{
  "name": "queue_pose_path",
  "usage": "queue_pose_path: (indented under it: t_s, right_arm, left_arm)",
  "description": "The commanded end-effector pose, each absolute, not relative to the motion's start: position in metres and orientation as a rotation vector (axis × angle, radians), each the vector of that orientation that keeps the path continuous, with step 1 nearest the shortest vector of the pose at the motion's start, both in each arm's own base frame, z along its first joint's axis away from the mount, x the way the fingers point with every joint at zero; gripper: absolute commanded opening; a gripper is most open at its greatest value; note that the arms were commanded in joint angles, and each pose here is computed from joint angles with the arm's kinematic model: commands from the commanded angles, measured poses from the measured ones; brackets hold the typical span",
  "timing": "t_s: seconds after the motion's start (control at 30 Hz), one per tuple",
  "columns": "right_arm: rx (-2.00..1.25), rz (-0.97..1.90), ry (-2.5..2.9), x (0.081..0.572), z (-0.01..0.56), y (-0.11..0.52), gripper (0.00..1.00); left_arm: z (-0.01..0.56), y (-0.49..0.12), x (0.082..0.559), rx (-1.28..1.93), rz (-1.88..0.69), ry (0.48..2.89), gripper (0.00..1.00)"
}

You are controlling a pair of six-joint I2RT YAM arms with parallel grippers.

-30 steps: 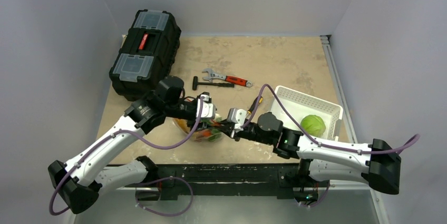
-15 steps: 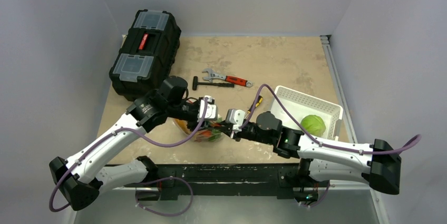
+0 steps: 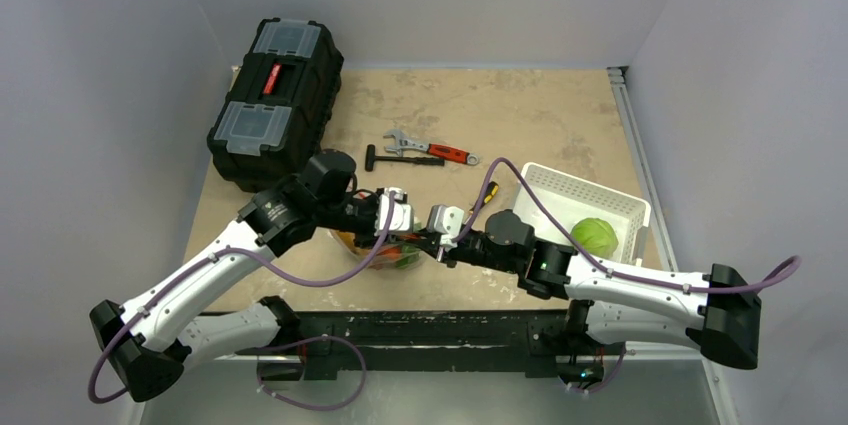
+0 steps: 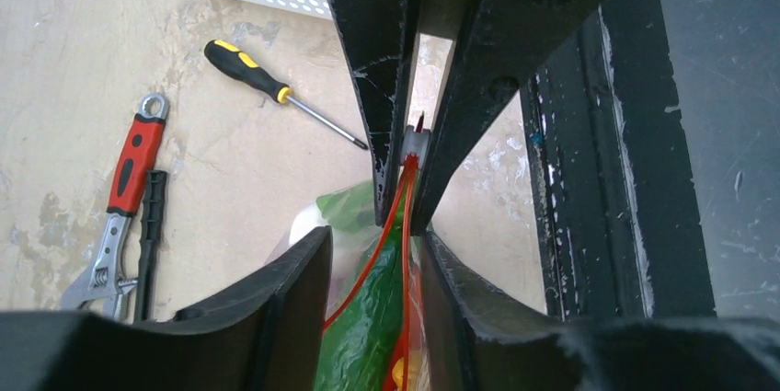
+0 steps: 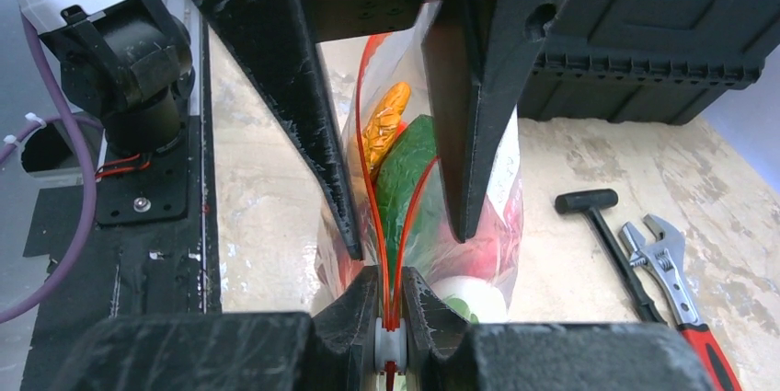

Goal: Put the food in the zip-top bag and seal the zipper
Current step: Zip the zipper food storage bag at the center of the board.

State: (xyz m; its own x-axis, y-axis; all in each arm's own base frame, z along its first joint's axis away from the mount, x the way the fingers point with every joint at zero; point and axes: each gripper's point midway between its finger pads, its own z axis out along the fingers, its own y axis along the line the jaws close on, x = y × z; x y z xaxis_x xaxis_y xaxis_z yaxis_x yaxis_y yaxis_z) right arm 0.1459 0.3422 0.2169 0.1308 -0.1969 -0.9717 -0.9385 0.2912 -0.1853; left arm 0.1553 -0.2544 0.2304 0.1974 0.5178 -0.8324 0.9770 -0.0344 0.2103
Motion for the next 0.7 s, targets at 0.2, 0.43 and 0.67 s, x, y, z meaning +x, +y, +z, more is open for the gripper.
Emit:
queue_pose_path:
  t_s: [0.2, 0.43, 0.67]
  right_arm:
    - [-1.120, 0.792, 1.263, 0.1461, 0.2578, 0.3442, 0.00]
    - [-1.117, 0.785, 1.272, 0.1473, 0.2579, 0.3431, 0.00]
    - [-1.019, 0.789, 1.368, 0.1543, 0.2595, 0.3357, 0.33]
  left_arm:
    - [0.2250, -0.2524, 0.1589, 1.667, -0.679, 1.438, 0.51]
    - [0.2268, -0.2525, 0.1588, 1.664, -0.680, 1.437, 0.29]
    - [0.2288, -0.2523, 0.1569, 1.663, -0.683, 1.427, 0.05]
